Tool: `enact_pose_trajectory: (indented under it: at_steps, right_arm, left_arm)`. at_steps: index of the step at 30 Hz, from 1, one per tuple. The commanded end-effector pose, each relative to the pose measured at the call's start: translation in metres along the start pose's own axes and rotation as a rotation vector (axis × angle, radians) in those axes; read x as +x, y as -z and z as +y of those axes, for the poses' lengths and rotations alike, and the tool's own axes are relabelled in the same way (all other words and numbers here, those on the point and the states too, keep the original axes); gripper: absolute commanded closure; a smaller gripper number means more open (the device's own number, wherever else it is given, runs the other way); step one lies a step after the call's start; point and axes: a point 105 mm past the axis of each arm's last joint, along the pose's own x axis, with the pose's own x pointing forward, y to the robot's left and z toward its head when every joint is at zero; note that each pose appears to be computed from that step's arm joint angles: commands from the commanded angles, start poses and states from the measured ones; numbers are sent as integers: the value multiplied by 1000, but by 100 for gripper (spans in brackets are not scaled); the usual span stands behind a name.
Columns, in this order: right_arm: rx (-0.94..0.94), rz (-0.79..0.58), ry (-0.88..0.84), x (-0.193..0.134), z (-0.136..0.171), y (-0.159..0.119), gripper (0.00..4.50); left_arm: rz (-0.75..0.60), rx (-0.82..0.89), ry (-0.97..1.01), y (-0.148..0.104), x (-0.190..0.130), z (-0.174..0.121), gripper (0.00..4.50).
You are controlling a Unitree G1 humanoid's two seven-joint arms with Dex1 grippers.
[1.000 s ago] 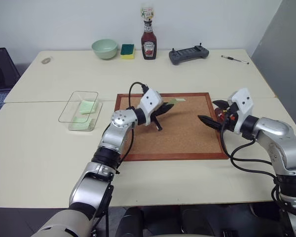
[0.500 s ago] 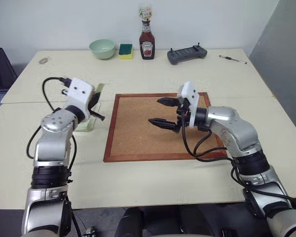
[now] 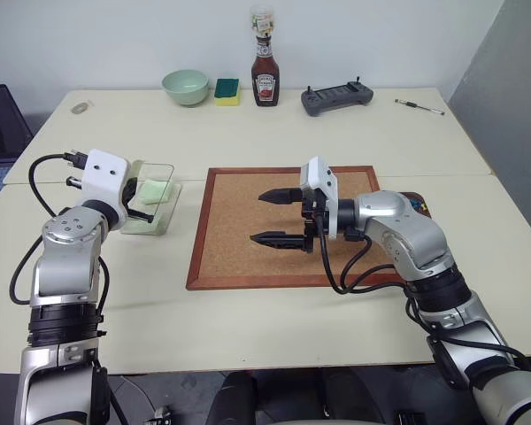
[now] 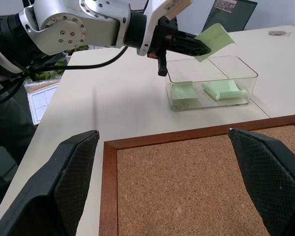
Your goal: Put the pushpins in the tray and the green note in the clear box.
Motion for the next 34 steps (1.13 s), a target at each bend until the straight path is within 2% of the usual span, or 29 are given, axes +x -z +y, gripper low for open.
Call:
enact_pose_trajectory:
  at_steps: [1,10,15,19,22,27,34]
  right_arm:
    - [-48,-52,-18,1,4,-19,0]
    - [-47,-68,14,-3,-2,-24,0]
    - [-52,-86,65,-11,-7,-28,0]
    - [-10,-89,136,-36,-10,-23,0]
    - [4,-58,233,-59,-15,-14,0]
    - [-16,3,421,-98,-22,12,0]
    - [-3,56,512,-127,-9,35,0]
  left_arm:
    - [-37,8,-34,-14,-1,10,405]
    - [-56,-36,-53,-21,-1,10,233]
    - [-166,-59,8,-51,-6,-4,141]
    - [-173,-88,252,-58,-17,-48,141]
    - [-223,-60,345,-64,-29,-69,141]
    - [-262,42,395,-60,-35,-84,141]
    - [-305,-21,569,-54,-43,-107,141]
